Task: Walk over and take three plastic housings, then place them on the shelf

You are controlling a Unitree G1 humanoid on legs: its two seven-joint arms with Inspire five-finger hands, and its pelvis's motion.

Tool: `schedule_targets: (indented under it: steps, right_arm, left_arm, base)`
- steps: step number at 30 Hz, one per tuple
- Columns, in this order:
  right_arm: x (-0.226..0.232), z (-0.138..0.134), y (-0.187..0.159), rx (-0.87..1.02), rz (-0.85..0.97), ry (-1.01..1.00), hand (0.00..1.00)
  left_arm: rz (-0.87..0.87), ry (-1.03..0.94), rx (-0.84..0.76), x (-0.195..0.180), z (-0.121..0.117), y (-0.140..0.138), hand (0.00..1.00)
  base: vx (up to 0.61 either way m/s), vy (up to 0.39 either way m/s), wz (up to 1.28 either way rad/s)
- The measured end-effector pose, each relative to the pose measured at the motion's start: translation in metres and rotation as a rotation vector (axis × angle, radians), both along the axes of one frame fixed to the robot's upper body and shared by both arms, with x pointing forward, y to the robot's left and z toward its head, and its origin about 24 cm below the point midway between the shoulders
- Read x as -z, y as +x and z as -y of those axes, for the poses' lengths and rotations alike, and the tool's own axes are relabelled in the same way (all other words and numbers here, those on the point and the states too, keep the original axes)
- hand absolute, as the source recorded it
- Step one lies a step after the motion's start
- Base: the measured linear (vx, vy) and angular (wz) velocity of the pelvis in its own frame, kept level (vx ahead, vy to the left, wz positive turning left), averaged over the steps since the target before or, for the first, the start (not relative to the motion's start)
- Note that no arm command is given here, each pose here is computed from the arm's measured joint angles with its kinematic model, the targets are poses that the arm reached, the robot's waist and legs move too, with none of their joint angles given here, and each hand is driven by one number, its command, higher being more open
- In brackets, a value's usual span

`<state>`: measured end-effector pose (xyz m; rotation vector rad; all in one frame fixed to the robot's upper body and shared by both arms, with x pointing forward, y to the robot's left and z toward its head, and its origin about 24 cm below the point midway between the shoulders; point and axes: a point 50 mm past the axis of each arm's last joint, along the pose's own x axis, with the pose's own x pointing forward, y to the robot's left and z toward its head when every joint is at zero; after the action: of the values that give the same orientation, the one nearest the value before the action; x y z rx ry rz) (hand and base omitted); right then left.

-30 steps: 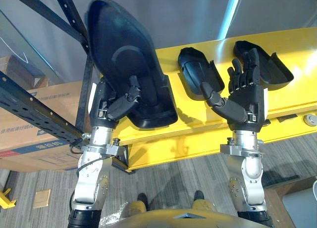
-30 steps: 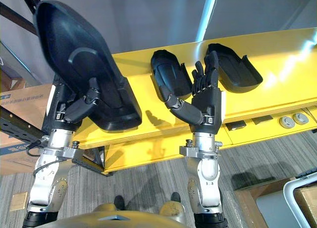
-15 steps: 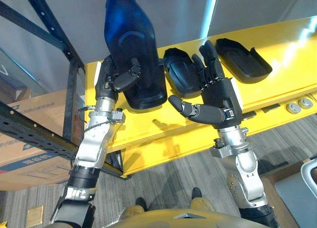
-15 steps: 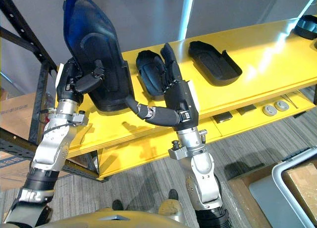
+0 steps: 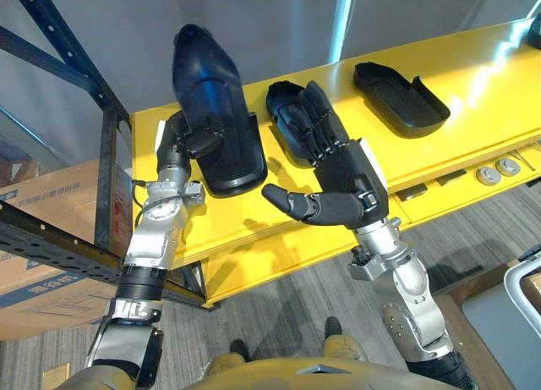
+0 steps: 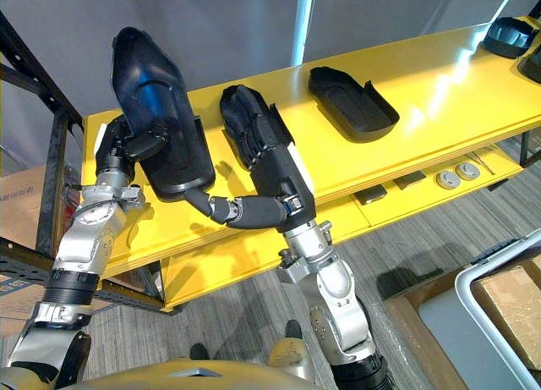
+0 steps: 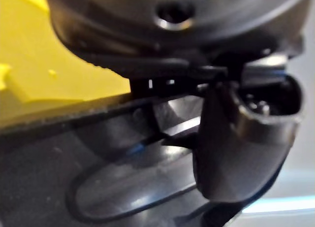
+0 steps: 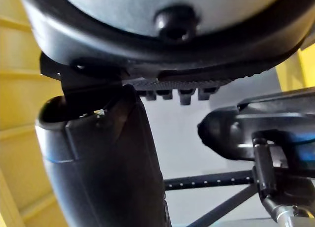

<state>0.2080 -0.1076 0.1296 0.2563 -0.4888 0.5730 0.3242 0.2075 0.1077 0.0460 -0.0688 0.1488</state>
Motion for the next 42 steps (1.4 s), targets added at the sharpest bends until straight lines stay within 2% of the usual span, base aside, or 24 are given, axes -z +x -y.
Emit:
schedule_targets:
  steps: [5,12,26,37,38,42]
  right_arm:
    - [0.001,-0.003,-0.001,-0.014,-0.005,0.000,1.00]
    - [0.004,-0.007,-0.002,-0.041,-0.028,-0.027,1.00]
    - [0.006,-0.013,-0.003,-0.068,-0.050,-0.030,1.00]
    - [-0.005,-0.015,-0.004,-0.080,-0.001,-0.021,1.00]
    - [-0.005,-0.015,-0.004,-0.080,-0.001,-0.021,1.00]
    - [-0.005,-0.015,-0.004,-0.079,-0.004,-0.018,1.00]
  left_arm:
    - [-0.041,0.004,-0.063,0.002,-0.019,0.004,0.00]
    - [-0.071,0.038,-0.055,-0.002,-0.037,0.007,0.00]
    - [-0.141,0.013,-0.026,0.008,-0.033,0.015,0.00]
    - [-0.159,0.000,-0.098,0.006,-0.032,0.024,0.00]
    - [-0.161,0.002,-0.101,0.005,-0.032,0.025,1.00]
    - [-0.188,0.072,-0.148,0.008,-0.035,0.026,1.00]
  base:
    - [-0.03,-0.002,0.01]
    - [0.00,-0.005,0.04]
    - [-0.01,0.000,-0.01]
    - [0.00,0.003,-0.01]
    - [-0.03,-0.003,-0.01]
    - [-0.02,-0.003,-0.02]
